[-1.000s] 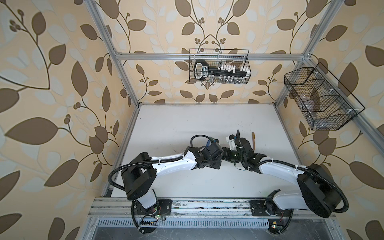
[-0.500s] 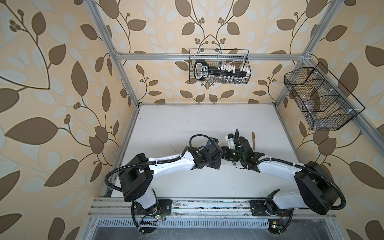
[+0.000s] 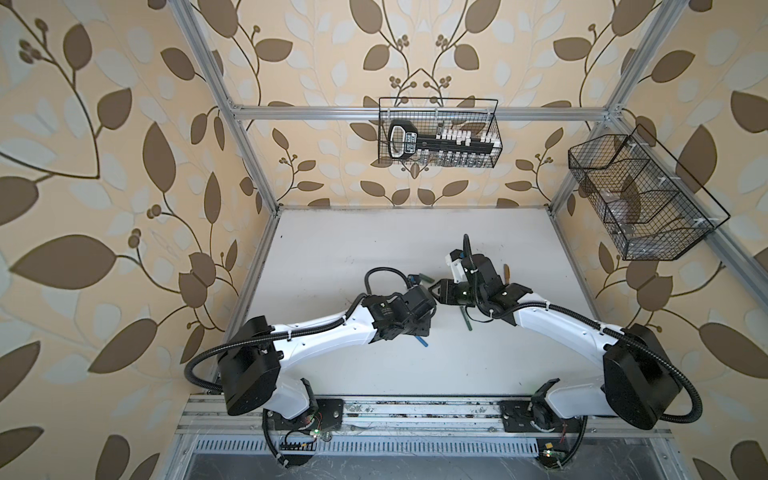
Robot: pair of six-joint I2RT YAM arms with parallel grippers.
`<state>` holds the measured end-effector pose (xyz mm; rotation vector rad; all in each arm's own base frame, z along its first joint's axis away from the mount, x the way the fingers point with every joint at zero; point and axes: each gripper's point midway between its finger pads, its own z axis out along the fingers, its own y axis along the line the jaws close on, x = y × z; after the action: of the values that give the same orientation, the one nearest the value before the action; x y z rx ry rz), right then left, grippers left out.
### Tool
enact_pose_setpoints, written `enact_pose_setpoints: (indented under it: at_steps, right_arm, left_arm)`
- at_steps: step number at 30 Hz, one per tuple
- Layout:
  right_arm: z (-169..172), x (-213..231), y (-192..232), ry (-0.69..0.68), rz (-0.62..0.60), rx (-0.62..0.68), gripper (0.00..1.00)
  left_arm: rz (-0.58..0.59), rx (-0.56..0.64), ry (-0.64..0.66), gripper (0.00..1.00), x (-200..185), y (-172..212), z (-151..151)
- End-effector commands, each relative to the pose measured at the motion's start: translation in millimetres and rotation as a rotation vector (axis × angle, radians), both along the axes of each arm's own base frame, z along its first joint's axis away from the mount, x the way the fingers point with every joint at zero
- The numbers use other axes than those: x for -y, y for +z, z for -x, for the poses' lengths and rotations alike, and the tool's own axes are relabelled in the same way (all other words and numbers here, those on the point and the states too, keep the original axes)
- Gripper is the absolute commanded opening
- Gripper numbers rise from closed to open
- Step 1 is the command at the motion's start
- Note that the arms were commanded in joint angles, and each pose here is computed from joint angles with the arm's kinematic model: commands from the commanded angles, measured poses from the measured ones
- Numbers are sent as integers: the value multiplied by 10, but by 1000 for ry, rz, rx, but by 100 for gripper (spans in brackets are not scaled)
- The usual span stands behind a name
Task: Insert the pens into the pen caps
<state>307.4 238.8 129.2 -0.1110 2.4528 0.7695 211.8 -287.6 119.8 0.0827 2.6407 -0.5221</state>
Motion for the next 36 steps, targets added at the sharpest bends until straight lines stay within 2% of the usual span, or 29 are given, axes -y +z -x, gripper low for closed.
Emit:
enact_pose_setpoints:
  at_steps: [1,4,10,16,25,30,34,36]
  right_arm:
    - [205,306,-294,-4,127,-69,43]
    - [250,434,-305,-33,95,-79,46]
    - [397,746,-196,-106,46,-55,50]
    - [536,1004,-137,-162,1,-45,53]
    - [635,1066,-92,-177,-45,-40,54]
    - [646,1050,-66,-179,-67,-34,53]
    - [659,1049,-62,-179,-72,-35,53]
    - [665,1059,-62,-184,-71,-35,53]
  left_arm:
    - [-15,-105,174,49,-287,-325,156]
    - [10,-127,230,48,-261,-432,141]
    - [-73,-137,257,56,-193,-614,24]
    - [-84,-196,293,56,-192,-918,-39]
    - [-113,-219,311,58,-301,-1088,-213]
    - [-103,-227,282,50,-276,-1144,-339]
    - [-150,-192,174,42,-128,-1071,-478]
    - [-170,-181,110,34,-20,-1055,-546]
